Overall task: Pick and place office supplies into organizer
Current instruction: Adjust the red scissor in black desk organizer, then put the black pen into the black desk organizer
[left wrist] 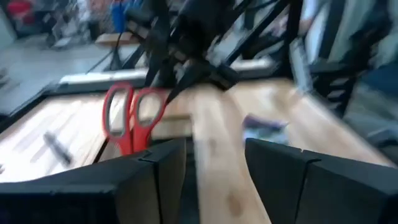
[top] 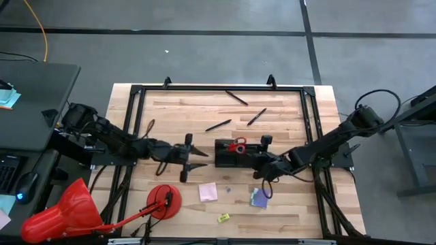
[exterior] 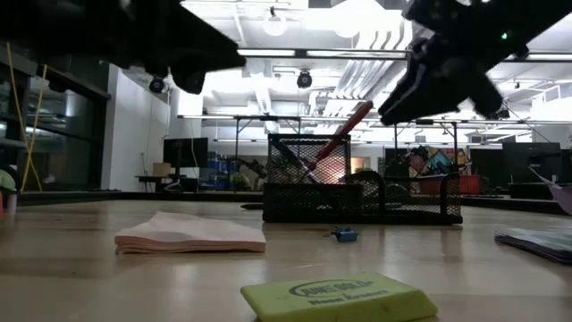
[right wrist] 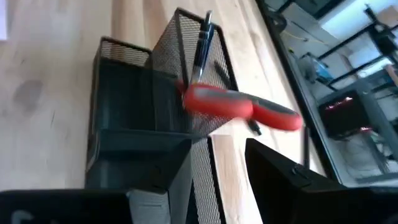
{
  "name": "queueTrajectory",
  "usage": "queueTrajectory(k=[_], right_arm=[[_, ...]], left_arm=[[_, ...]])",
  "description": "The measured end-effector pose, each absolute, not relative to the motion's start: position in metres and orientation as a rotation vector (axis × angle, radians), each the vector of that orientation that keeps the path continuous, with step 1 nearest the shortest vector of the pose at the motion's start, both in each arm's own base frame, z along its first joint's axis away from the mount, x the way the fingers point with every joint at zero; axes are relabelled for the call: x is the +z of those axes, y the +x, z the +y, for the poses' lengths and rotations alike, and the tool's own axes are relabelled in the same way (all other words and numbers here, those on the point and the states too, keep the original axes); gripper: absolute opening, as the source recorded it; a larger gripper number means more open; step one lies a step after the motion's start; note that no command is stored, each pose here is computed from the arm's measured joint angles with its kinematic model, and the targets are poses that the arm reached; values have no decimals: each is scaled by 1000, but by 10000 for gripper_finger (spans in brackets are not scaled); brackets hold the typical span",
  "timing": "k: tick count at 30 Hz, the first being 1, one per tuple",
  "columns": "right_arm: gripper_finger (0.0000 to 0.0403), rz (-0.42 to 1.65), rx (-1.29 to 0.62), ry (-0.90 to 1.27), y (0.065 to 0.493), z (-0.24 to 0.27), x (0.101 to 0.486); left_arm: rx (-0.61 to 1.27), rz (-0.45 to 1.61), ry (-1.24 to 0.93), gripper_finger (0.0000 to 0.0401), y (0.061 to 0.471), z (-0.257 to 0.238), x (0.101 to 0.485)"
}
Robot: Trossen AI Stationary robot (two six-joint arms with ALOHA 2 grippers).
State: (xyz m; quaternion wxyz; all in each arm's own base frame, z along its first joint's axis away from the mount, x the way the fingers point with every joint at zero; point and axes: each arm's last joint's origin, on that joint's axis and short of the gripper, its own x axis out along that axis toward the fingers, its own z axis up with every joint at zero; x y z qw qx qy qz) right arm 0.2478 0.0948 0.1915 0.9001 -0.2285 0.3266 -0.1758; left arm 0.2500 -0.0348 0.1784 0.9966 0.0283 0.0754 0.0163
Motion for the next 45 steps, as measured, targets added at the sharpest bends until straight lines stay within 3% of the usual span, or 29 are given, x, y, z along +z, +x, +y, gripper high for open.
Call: queueTrajectory(k=[3, 9, 15, 26, 45], right_arm=[[139, 577, -304, -362, 238, 87, 217], [139, 436, -313, -340, 209, 61, 264], [139, 375, -328, -247, 185, 30, 287], [139, 438, -435, -103, 183, -23, 287], [139, 532, -495, 7, 186, -94, 272]], left_arm=[[36, 81, 22, 143, 242, -27, 176], [155, 82, 42, 138, 237, -19, 171], [221, 64, 53, 134, 237, -17, 173], [221, 83, 244, 128, 238, -17, 174], [456, -27, 137, 129, 236, 17, 188]])
